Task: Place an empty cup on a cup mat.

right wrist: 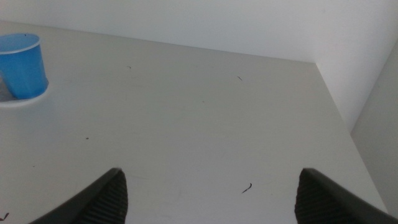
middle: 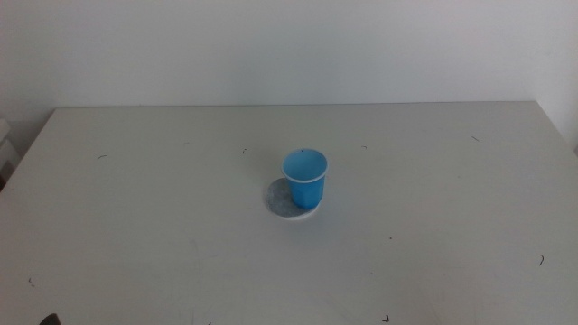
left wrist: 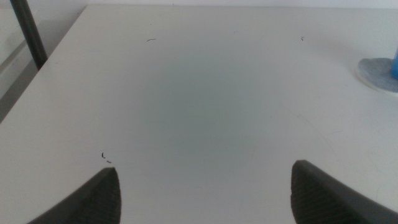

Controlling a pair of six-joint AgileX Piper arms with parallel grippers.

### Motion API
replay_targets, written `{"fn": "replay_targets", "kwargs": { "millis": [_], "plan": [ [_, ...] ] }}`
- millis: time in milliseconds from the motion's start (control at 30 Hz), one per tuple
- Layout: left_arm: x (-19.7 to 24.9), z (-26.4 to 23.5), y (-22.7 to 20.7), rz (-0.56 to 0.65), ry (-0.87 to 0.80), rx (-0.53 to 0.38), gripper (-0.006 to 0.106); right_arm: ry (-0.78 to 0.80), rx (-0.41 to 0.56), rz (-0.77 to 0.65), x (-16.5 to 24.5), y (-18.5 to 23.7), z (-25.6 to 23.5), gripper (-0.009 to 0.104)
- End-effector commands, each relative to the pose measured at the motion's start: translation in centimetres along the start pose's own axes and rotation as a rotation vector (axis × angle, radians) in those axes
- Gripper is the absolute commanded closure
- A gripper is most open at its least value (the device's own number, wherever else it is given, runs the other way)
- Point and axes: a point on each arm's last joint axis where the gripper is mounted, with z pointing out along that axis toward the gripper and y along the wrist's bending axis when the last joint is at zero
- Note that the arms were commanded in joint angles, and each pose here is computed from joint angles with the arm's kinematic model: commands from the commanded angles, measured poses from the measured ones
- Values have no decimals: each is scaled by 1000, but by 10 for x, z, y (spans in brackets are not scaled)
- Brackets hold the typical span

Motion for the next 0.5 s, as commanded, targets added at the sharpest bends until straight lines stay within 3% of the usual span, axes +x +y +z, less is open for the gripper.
{"fn": "replay_targets", "kwargs": {
  "millis": [0,200,467],
  "plan": [
    [-8,-1,-1,-11,-76,10,-5,-156,5,-16,-14,0,-4,8],
    [-8,-1,-1,-11,-76,10,-5,-228,-19,10,-6,3,3,8],
    [-8,-1,-1,-11,-76,10,-5,-208,-20,10,0,4,5,8]
  ]
}}
